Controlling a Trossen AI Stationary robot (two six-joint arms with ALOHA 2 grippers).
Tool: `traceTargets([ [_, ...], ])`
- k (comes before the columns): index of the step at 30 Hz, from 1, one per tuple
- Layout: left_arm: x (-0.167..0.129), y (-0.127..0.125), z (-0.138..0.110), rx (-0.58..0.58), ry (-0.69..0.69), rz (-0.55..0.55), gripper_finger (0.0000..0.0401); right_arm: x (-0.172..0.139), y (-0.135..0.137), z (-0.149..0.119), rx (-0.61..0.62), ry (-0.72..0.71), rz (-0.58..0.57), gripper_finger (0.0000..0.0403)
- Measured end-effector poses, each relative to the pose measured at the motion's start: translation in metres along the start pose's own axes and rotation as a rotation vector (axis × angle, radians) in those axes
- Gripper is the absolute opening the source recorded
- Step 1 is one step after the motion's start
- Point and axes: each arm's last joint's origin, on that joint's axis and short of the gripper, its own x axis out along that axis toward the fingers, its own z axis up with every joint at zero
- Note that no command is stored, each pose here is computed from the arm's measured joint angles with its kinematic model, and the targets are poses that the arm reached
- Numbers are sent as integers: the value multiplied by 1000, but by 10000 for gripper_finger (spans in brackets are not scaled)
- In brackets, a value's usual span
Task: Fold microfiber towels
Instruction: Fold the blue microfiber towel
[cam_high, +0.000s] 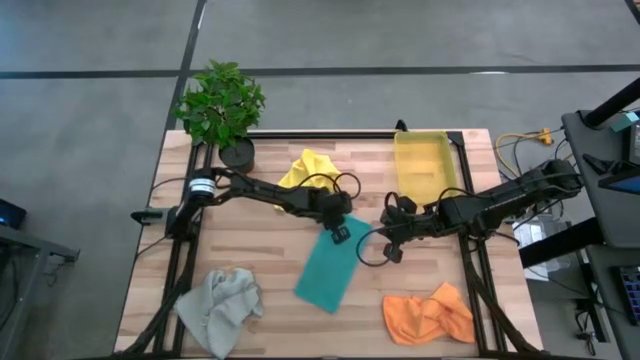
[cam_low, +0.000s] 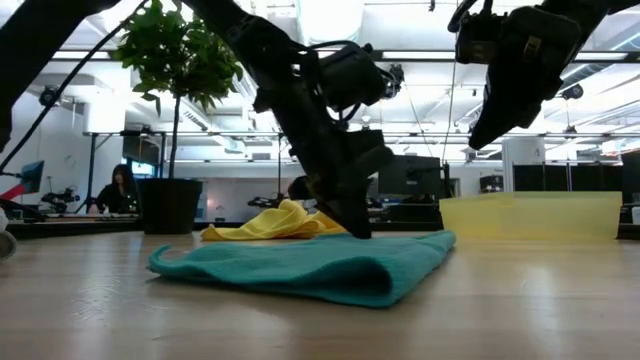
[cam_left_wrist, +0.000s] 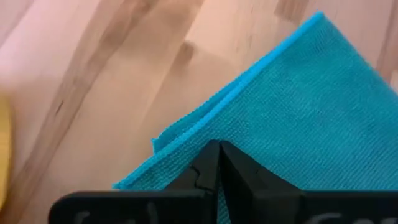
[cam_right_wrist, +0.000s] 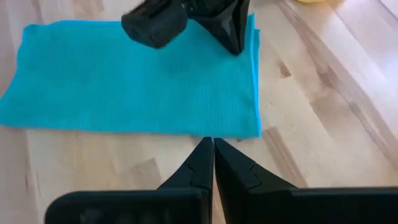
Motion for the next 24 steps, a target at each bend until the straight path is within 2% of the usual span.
traceTargets([
  [7, -7, 8, -13, -163, 113, 225, 0, 0, 0, 0, -5, -8, -14, 9],
  [11, -17, 4, -17, -124, 150, 383, 0, 0, -1, 0, 1, -8, -15, 9],
  [14, -32, -5, -16, -71, 112, 463, 0, 0, 0, 0, 14, -11, -15, 9],
  [18, -71, -17, -8, -26, -17, 475, 0, 0, 0, 1, 20, -24, -7, 9],
  [21, -87, -25, -18, 68, -18, 453, 0, 0, 4, 5, 18, -67, 29, 9],
  [24, -110, -35, -32, 154, -33, 414, 0, -1, 13, 13, 38, -162, 110, 9],
])
